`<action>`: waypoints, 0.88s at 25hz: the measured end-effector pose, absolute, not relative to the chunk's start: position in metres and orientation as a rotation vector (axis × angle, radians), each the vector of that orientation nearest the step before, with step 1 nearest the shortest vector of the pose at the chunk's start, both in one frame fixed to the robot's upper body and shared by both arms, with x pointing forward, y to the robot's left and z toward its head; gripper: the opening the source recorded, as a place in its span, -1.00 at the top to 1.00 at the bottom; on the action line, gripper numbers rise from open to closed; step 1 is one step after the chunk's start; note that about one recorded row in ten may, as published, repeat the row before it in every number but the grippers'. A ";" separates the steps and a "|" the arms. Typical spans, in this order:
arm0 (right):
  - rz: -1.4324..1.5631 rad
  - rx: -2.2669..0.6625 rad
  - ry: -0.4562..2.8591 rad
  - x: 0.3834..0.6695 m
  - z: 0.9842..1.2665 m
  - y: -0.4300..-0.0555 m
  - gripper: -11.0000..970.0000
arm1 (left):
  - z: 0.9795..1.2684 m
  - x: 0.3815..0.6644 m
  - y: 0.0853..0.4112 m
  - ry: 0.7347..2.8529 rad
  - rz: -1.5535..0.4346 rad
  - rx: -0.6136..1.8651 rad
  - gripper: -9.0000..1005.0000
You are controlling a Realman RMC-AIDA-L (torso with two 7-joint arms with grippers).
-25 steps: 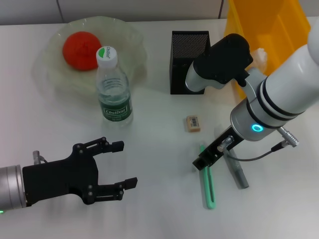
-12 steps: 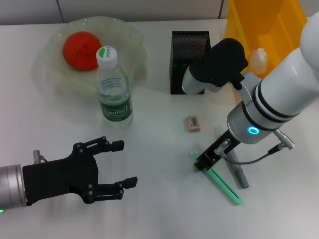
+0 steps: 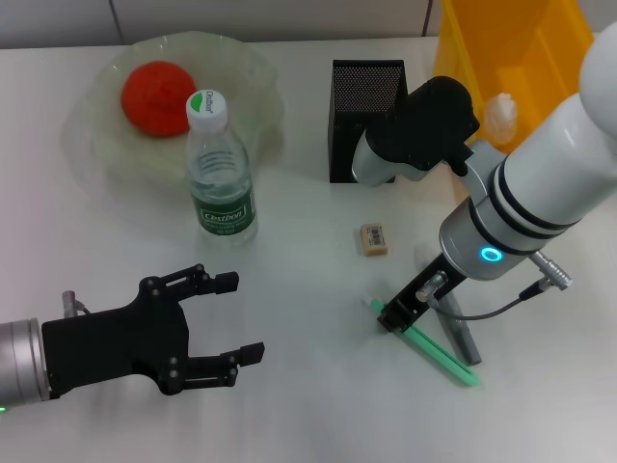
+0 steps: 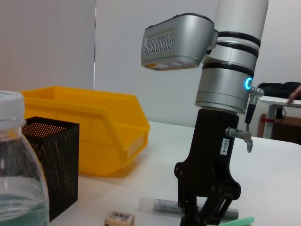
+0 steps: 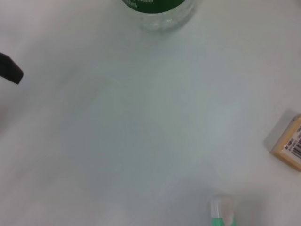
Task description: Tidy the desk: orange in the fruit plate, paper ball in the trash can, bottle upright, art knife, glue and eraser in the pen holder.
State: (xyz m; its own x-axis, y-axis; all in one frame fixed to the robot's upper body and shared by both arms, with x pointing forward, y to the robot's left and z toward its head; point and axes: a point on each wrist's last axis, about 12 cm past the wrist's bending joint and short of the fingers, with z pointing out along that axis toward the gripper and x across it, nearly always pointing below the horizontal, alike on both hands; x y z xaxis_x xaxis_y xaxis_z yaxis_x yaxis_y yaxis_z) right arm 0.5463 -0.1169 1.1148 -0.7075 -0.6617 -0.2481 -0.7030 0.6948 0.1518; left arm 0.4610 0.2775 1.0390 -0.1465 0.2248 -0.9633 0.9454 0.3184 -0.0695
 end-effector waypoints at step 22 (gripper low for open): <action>0.788 -0.630 1.593 0.577 1.189 -0.219 0.63 | 1.042 0.457 0.276 1.572 -0.965 1.099 -0.71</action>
State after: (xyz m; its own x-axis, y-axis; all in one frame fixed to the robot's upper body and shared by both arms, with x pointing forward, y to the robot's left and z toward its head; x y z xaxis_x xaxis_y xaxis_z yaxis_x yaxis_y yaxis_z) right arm 0.5771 -0.2195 1.1890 -0.1632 0.0281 -0.9862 -0.7668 0.6253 0.1447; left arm 0.4568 0.2764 1.0422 -0.1401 0.2017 -0.9694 0.9558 0.2833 -0.0792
